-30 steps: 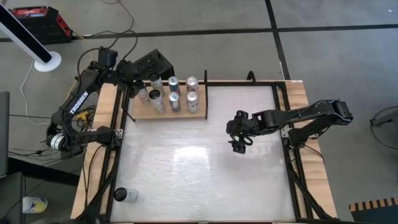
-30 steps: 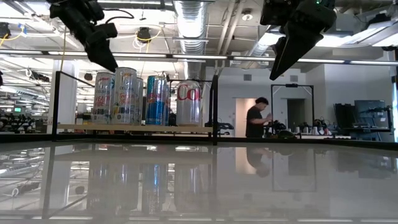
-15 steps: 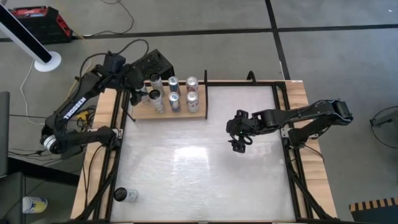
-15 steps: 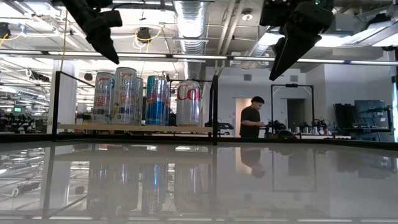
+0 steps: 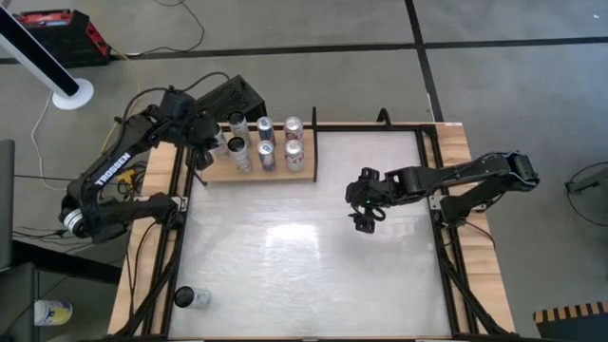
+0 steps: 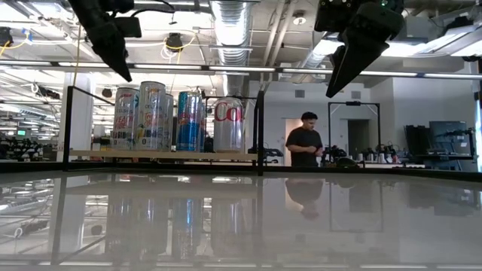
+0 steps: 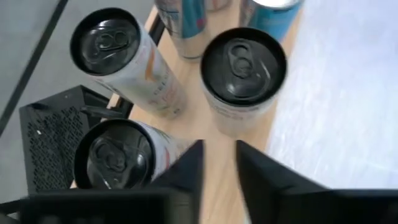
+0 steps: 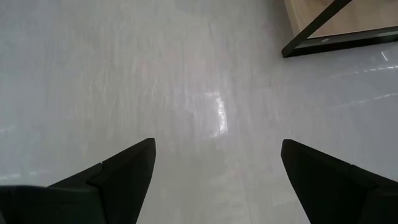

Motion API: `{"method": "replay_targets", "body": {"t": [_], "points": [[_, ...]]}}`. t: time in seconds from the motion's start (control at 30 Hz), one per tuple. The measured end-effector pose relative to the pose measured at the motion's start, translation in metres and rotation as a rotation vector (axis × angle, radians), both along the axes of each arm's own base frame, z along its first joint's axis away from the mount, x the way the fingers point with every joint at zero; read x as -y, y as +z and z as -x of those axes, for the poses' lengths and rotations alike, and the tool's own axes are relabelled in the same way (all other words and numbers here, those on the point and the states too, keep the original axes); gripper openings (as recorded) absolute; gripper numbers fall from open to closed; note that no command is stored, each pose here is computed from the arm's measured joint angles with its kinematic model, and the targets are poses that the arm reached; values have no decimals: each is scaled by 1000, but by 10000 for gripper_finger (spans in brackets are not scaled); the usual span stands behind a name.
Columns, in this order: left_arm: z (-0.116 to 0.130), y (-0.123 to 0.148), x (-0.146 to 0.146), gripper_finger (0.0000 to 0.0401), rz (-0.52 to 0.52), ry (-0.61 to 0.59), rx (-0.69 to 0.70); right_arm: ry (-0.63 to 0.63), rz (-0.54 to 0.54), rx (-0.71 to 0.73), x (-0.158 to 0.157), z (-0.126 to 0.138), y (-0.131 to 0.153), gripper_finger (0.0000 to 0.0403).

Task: Place canned beverage on shelf
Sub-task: Put the right red soda can on the shelf

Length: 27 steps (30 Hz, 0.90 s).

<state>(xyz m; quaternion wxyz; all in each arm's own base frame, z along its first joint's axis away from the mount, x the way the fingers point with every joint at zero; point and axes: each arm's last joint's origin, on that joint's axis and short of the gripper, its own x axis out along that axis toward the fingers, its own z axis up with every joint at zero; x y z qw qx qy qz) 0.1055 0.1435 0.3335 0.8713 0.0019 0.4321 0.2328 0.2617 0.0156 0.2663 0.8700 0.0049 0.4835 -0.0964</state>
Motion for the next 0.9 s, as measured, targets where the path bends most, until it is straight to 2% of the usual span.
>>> {"method": "replay_targets", "body": {"t": [0.07,0.13,0.9], "points": [[1,0,1,27,0,-8,-7,0,0,0,0,0,0,373],[2,0,2,11,-3,-6,-12,0,0,1,0,0,0,373],[-5,-15,-19,0,-32,126,-198,-1,0,1,0,0,0,373]]}}
